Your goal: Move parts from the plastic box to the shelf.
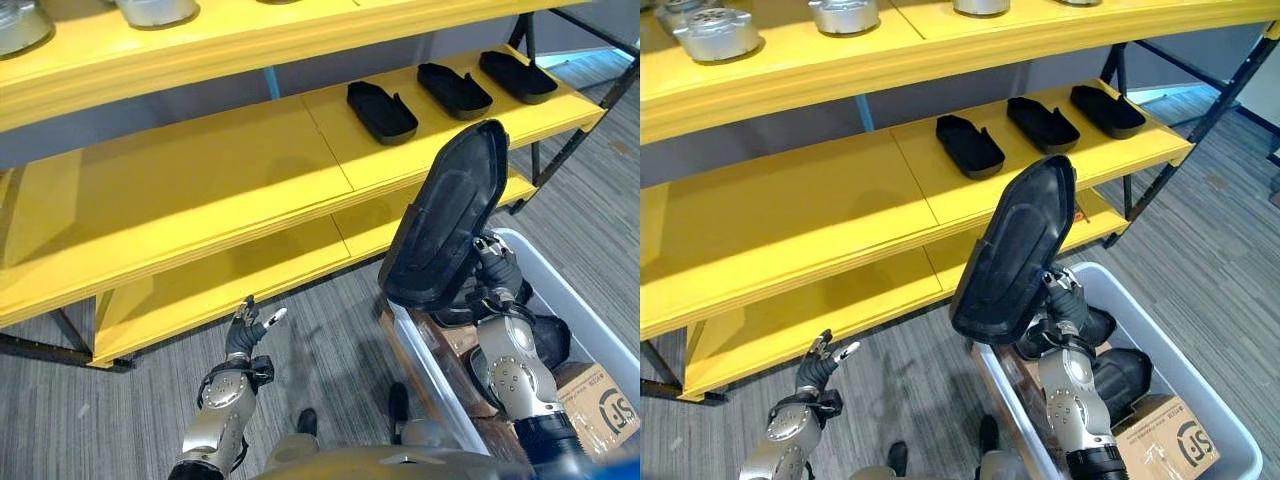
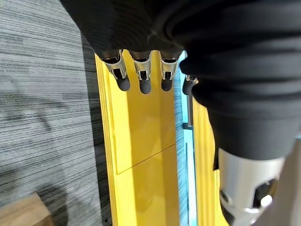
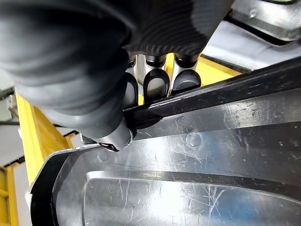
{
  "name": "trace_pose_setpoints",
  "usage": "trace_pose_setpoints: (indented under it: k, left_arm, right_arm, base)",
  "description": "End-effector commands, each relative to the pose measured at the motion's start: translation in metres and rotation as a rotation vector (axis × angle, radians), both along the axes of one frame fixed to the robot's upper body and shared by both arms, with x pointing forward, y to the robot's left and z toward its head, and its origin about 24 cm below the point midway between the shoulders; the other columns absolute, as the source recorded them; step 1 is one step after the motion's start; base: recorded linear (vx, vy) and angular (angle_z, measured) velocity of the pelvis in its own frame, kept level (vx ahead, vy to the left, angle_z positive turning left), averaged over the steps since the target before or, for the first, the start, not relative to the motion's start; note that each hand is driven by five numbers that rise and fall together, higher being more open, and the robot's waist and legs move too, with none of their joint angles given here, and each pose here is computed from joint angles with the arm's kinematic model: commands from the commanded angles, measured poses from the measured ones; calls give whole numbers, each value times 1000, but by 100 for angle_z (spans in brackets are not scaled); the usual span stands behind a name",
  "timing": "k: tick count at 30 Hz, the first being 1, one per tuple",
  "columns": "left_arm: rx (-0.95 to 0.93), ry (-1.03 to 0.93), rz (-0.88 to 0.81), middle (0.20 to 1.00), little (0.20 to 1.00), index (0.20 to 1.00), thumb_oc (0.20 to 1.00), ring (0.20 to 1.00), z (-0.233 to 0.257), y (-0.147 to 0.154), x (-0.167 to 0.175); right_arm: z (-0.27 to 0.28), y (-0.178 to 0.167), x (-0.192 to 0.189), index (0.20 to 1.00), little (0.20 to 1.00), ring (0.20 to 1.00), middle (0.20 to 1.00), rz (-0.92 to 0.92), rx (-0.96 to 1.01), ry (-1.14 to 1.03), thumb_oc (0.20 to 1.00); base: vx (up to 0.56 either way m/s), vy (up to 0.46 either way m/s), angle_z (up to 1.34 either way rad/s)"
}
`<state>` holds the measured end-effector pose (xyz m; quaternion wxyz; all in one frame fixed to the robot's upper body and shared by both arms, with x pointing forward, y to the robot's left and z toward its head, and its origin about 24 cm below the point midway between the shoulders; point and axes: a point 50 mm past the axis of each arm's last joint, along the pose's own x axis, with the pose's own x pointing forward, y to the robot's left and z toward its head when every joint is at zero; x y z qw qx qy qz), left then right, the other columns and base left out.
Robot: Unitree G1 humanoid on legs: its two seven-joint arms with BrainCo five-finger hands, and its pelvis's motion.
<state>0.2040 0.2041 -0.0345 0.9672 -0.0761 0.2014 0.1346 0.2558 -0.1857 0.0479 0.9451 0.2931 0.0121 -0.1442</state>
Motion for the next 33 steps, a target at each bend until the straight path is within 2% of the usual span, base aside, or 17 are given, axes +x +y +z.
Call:
trace_pose_setpoints:
  k: [1,7,14,33]
  left_arm:
    - [-12,-80,17,1000,1000,1000,1000,1000,15,3,3]
    - [-6,-71,13,1000,1000,1000,1000,1000,12,3,-1]
    - [68,-101,4,1000,1000,1000,1000,1000,21,18,4]
    - [78,-129,30,1000,1000,1000,1000,1000,29,23,8]
  right_arm:
    - [42,-4,5,200,200,200,200,-6,-18,-213,200]
    - [31,-10,0,200,200,200,200,-44,4,-172,200]
    - [23,-8,-2,200,200,200,200,-43,47,-145,200]
    - [23,13,4,200,200,200,200,26,85,-147,200]
  base:
    - [0,-50,57]
    - [196,195,53]
    - [174,252,-42]
    - [63,75,6]
